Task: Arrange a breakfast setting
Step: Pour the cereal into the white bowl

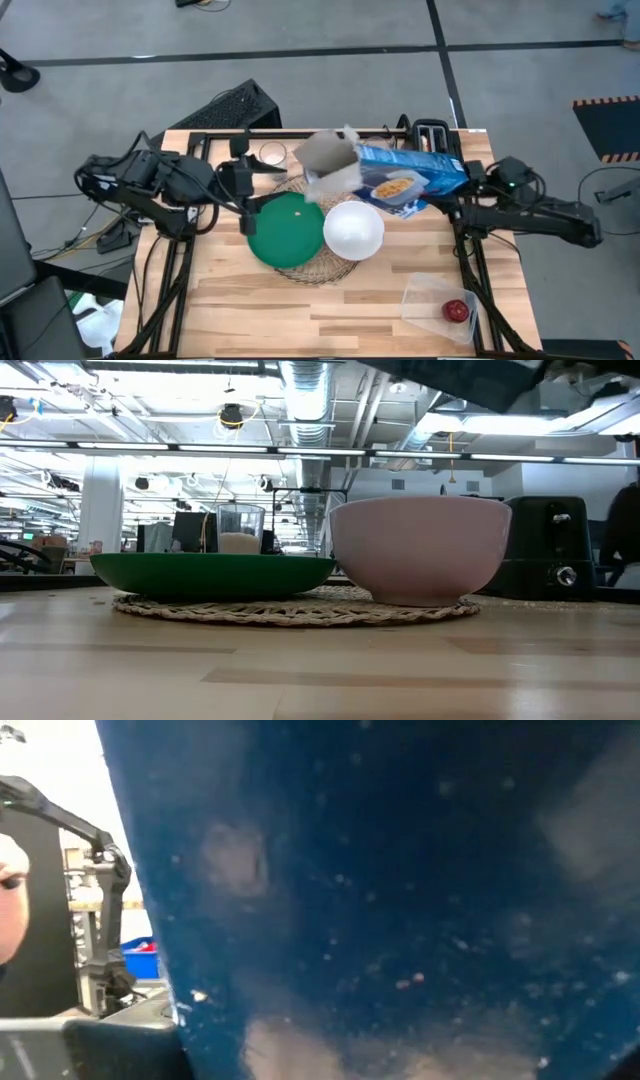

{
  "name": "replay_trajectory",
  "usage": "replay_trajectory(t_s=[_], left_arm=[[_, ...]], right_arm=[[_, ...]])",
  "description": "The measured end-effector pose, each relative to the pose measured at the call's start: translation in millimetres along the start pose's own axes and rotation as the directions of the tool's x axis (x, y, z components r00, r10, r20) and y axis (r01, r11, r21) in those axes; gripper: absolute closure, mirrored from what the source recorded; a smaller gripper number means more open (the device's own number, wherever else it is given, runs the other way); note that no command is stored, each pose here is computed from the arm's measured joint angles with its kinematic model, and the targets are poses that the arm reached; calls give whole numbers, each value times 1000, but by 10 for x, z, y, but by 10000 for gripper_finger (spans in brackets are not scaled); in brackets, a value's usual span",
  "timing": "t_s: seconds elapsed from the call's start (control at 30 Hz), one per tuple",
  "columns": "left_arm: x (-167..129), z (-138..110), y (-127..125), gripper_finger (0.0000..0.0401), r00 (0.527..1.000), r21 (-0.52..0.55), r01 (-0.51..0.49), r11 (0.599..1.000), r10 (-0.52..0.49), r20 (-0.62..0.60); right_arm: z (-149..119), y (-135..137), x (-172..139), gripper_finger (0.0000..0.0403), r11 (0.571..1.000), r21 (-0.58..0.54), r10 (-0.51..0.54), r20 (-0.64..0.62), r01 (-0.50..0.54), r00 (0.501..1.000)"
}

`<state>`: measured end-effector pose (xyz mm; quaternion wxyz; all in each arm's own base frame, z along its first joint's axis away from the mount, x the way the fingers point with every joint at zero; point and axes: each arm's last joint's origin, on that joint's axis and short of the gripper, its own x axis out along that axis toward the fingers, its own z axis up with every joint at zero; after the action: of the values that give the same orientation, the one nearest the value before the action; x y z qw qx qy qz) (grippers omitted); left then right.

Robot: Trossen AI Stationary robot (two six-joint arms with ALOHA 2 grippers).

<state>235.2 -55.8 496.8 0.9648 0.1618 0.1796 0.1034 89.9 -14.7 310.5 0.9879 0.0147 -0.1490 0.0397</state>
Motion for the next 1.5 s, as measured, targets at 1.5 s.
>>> replay_trajectory(t_s=[1.5], left_arm=[[328, -1122, -775, 228, 997, -130, 59, 990, -63, -33]], right_arm=[[160, 330, -891, 78, 947, 298, 11, -399, 119, 917]])
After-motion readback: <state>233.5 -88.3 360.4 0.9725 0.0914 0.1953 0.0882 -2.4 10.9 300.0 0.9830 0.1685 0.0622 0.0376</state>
